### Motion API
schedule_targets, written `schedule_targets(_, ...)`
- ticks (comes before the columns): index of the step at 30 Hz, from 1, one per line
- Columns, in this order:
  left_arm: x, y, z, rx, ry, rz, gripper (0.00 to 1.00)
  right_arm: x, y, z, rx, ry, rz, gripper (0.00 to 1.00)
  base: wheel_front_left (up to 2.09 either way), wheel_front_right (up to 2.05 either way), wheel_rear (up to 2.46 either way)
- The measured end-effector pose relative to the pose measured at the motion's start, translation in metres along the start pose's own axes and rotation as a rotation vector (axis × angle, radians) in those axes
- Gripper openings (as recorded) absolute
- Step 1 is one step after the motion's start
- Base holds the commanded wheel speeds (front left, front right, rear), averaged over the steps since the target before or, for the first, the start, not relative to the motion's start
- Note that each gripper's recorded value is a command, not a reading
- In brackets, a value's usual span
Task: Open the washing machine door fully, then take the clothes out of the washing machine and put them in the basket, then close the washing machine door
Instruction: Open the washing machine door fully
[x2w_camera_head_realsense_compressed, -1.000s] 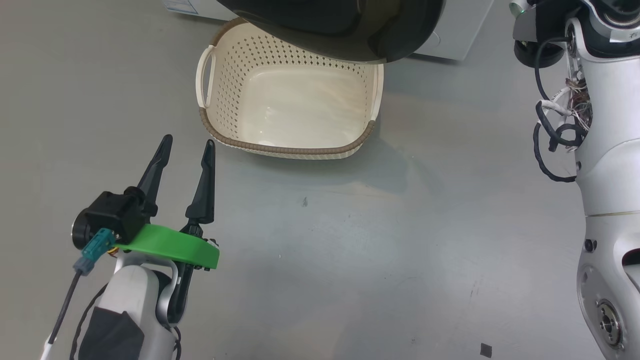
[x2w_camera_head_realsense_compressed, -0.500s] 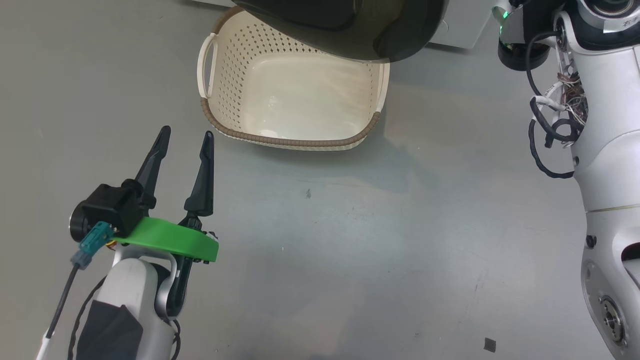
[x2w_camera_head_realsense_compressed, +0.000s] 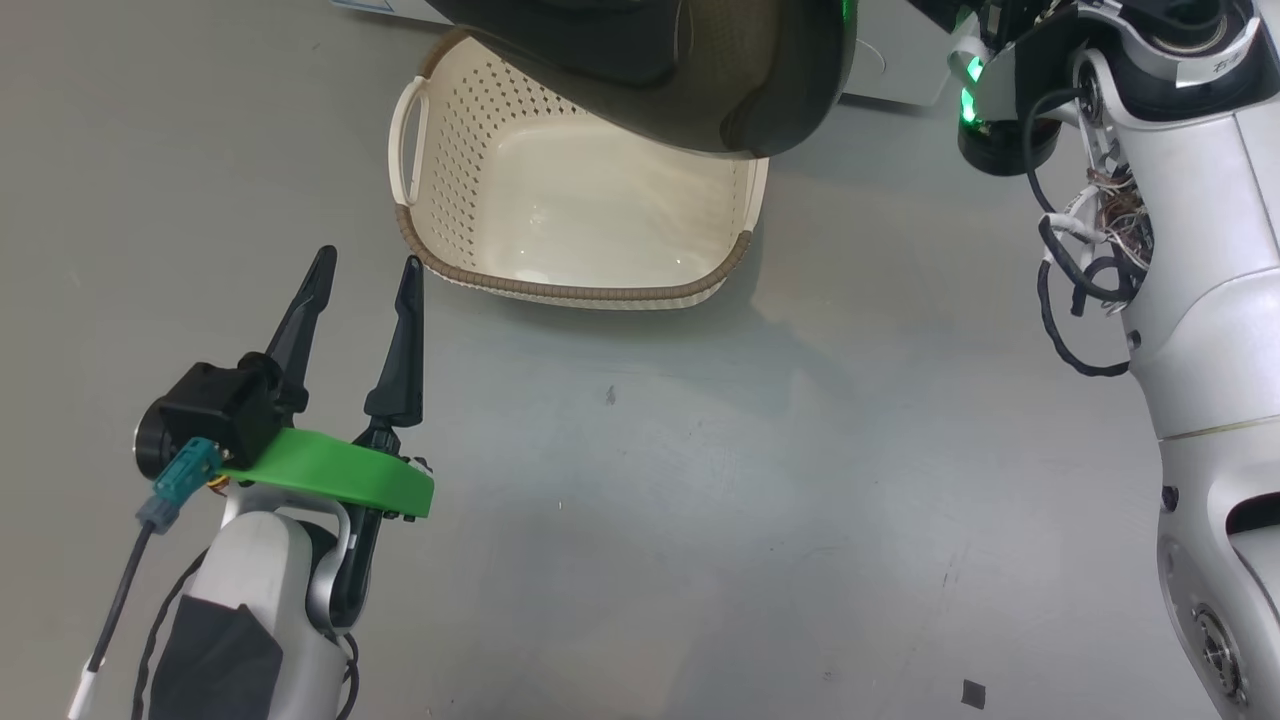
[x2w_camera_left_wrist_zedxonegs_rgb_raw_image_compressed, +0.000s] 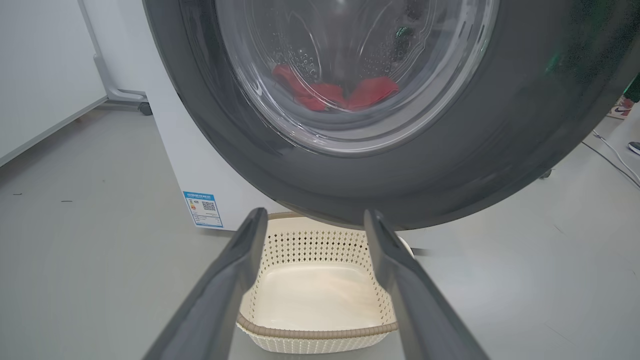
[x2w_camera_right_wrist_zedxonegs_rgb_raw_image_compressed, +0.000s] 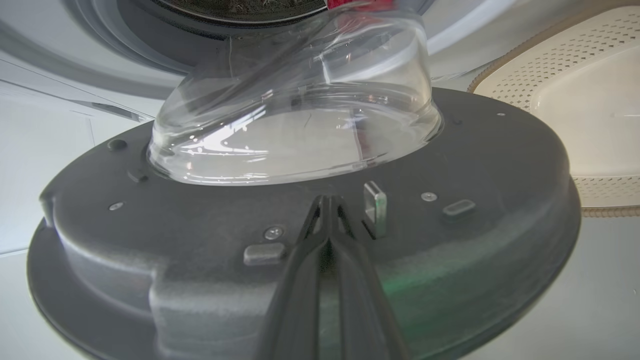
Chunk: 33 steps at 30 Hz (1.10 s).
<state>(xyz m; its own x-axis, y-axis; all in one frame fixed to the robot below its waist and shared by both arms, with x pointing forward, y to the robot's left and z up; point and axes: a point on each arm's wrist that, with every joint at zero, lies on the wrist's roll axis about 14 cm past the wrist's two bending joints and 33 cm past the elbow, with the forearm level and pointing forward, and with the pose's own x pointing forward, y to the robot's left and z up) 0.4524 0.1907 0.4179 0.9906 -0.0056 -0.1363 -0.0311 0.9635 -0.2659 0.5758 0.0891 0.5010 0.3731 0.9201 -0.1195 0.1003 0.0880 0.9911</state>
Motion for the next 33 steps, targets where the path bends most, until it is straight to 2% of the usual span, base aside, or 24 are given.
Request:
schedule_targets(11, -0.002, -0.003, 0.014, -0.002, -0.036, -0.005, 1.0, 0.0, -0.003, -0.036, 0.012, 0.098, -0.018, 0.0, 0.0, 0.0, 0.0)
schedule_targets(25, -0.005, -0.009, 0.027, -0.003, -0.066, -0.02, 1.0, 0.001, 0.007, -0.079, 0.027, 0.207, 0.012, 0.0, 0.0, 0.0, 0.0)
schedule_targets(33, -0.008, -0.01, 0.032, 0.004, -0.077, -0.023, 1.0, 0.002, 0.007, -0.11, 0.083, 0.288, 0.04, 0.0, 0.0, 0.0, 0.0)
